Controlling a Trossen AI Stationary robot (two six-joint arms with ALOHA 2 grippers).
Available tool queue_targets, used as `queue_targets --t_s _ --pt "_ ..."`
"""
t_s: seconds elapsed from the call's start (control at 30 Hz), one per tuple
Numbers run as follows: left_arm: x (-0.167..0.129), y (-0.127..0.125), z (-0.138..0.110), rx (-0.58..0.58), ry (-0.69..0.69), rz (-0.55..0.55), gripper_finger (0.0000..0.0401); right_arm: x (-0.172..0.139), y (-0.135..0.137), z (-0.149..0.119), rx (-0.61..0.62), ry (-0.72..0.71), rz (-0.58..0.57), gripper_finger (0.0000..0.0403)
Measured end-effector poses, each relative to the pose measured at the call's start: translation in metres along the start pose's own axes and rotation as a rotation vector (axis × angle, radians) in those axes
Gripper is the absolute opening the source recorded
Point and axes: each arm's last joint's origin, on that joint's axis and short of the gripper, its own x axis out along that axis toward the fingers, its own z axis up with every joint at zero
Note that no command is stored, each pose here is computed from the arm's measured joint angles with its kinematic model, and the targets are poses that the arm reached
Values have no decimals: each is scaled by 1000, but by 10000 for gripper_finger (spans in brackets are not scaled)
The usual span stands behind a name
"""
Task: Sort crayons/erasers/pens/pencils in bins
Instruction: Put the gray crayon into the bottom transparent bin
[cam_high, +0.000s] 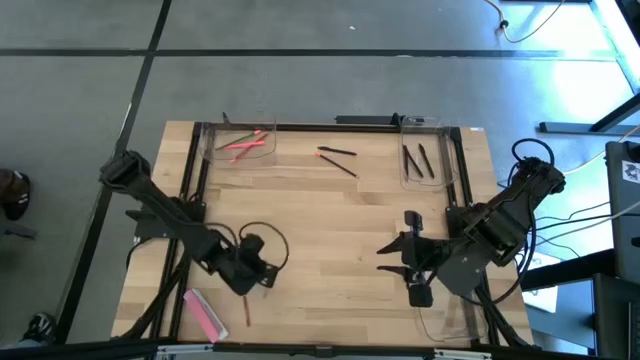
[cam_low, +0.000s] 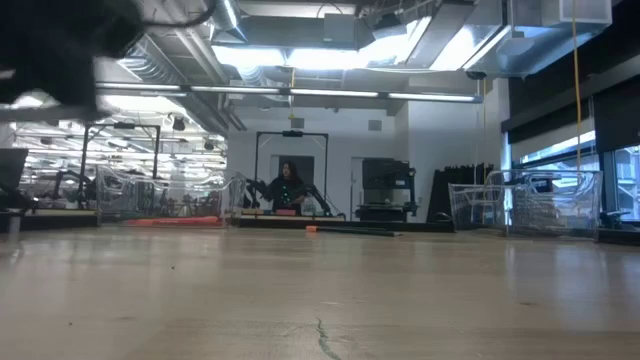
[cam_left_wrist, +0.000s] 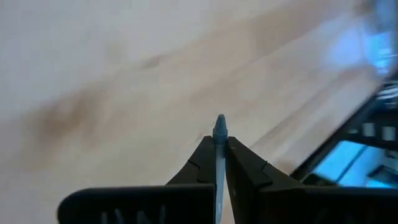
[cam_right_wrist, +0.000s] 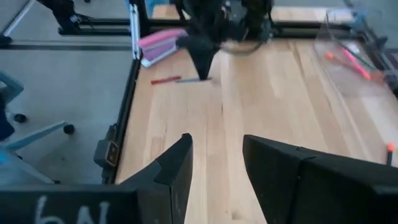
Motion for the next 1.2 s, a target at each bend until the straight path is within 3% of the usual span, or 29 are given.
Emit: queue_targets --t_s 0.17,0.33,0.57,0.8,1.07,1.2 --pt "-4 -18 21 156 -114 -143 7 16 1 -19 44 61 -38 143" --pt "-4 -39 41 299 -212 -289 7 43 0 -33 123 35 -46 143" --pt "-10 -63 62 467 -368 -471 7 89 -6 -46 215 -63 129 143" --pt "-15 -70 66 567 -441 -526 7 124 -30 -63 328 -167 157 143" --pt "-16 -71 66 587 -453 -531 7 152 -65 -92 410 -189 152 143" --pt "-16 -71 67 585 -461 -526 7 163 -75 -99 441 -237 220 143"
